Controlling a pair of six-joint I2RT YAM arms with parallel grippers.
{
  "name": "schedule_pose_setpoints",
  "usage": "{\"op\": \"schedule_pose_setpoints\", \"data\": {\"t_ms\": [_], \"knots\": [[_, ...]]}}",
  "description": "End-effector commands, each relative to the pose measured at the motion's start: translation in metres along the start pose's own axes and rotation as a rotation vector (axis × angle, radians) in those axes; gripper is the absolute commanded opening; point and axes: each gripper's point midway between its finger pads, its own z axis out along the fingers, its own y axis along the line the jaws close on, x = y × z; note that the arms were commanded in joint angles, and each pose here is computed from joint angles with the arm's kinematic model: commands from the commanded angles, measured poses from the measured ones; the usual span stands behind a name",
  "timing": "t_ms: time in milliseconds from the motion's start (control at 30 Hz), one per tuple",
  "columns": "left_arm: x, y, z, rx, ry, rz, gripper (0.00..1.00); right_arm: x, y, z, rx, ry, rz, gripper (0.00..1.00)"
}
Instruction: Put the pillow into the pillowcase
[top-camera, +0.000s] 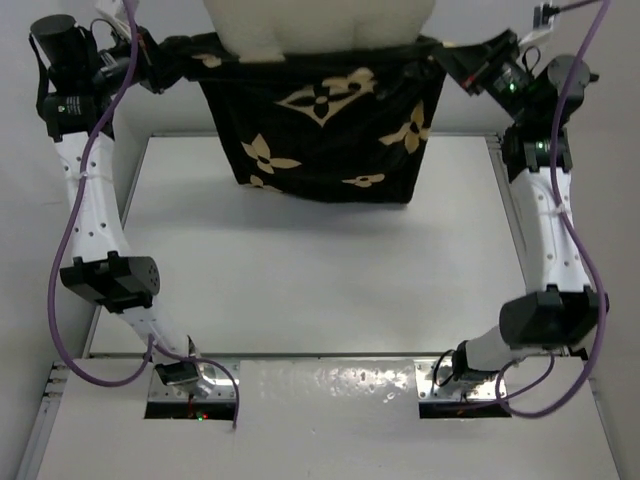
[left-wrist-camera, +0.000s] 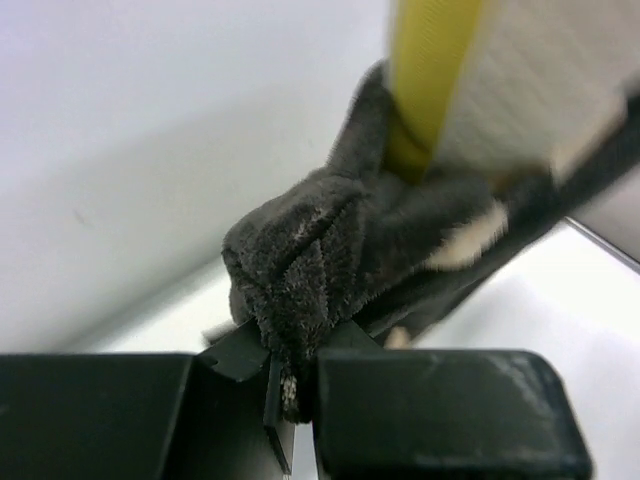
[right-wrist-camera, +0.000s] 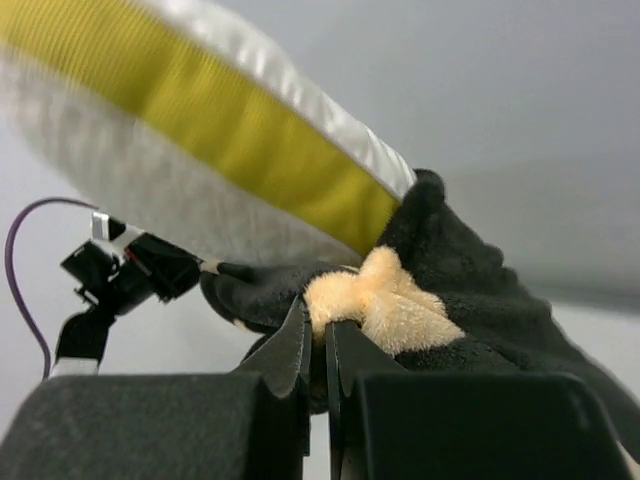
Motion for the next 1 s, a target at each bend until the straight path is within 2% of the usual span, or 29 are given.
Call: {"op": "schedule_pose_setpoints", "data": {"t_ms": [0, 67, 100, 133, 167, 200, 233, 267, 333, 367, 400, 433, 467, 533, 567, 633, 667, 733, 767, 800, 833, 867, 900, 967], "knots": [[0.049, 0.028, 0.006, -0.118, 0.09, -0.048, 0.0, 0.017, -0.04, -0.019, 0.105, -0.049, 0.0, 0.0], [0.015, 0.036, -0.001, -0.145, 0.039, -0.008, 0.0, -0.014, -0.007, -0.012, -0.009, -0.09, -0.006, 0.0], [-0.039, 0.035, -0.018, -0.157, -0.073, 0.081, 0.0, -0.059, 0.046, -0.008, -0.114, -0.161, -0.152, 0.0], [-0.066, 0.031, -0.03, -0.171, -0.138, 0.099, 0.0, -0.074, 0.061, -0.007, -0.103, -0.168, -0.198, 0.0], [-0.113, 0.024, -0.047, -0.183, -0.272, 0.239, 0.0, -0.094, 0.088, -0.01, -0.128, -0.207, -0.272, 0.0], [-0.137, 0.012, -0.075, -0.197, -0.337, 0.236, 0.0, -0.109, 0.103, -0.011, -0.146, -0.245, -0.311, 0.0], [-0.158, 0.003, -0.088, -0.185, -0.39, 0.286, 0.0, -0.13, 0.14, -0.029, -0.222, -0.323, -0.38, 0.0], [-0.166, -0.014, -0.094, -0.128, -0.396, 0.277, 0.0, -0.134, 0.152, -0.039, -0.257, -0.348, -0.382, 0.0], [-0.145, -0.017, -0.09, -0.073, -0.33, 0.206, 0.0, -0.118, 0.151, -0.062, -0.264, -0.375, -0.352, 0.0], [-0.111, -0.016, -0.073, -0.026, -0.256, 0.148, 0.0, -0.107, 0.135, -0.064, -0.221, -0.366, -0.332, 0.0], [-0.086, -0.012, -0.064, -0.03, -0.207, 0.094, 0.0, -0.074, 0.08, -0.056, -0.112, -0.303, -0.279, 0.0], [-0.046, -0.007, -0.053, -0.04, -0.111, -0.018, 0.0, -0.059, 0.066, -0.061, -0.053, -0.28, -0.237, 0.0], [-0.006, 0.008, -0.037, -0.087, -0.029, -0.033, 0.0, -0.039, 0.034, -0.058, 0.005, -0.237, -0.18, 0.0], [0.052, 0.013, -0.027, -0.093, 0.118, -0.128, 0.0, 0.02, -0.033, -0.047, 0.078, -0.085, -0.007, 0.0], [0.081, 0.02, -0.019, -0.1, 0.177, -0.158, 0.0, 0.038, -0.046, -0.042, 0.091, -0.034, 0.041, 0.0], [0.101, 0.024, -0.017, -0.104, 0.229, -0.201, 0.0, 0.058, -0.061, -0.026, 0.11, 0.051, 0.064, 0.0], [0.087, 0.035, -0.016, -0.129, 0.211, -0.165, 0.0, 0.052, -0.055, -0.019, 0.104, 0.052, 0.033, 0.0], [0.05, 0.043, -0.021, -0.161, 0.152, -0.086, 0.0, 0.007, -0.006, -0.006, 0.05, 0.015, -0.139, 0.0], [0.008, 0.046, -0.034, -0.208, 0.068, -0.008, 0.0, -0.011, 0.007, -0.001, 0.037, -0.012, -0.196, 0.0], [-0.013, 0.045, -0.042, -0.239, 0.019, 0.033, 0.0, -0.042, 0.047, -0.004, -0.018, -0.074, -0.296, 0.0], [-0.044, 0.046, -0.051, -0.269, -0.066, 0.13, 0.0, -0.054, 0.06, -0.008, -0.039, -0.105, -0.328, 0.0], [-0.046, 0.039, -0.063, -0.298, -0.079, 0.14, 0.0, -0.064, 0.078, -0.018, -0.056, -0.142, -0.352, 0.0], [-0.05, 0.034, -0.066, -0.307, -0.089, 0.172, 0.0, -0.058, 0.061, -0.025, -0.022, -0.137, -0.304, 0.0], [-0.004, 0.03, -0.049, -0.278, 0.039, 0.133, 0.0, -0.047, 0.066, -0.045, -0.034, -0.168, -0.305, 0.0]]}}
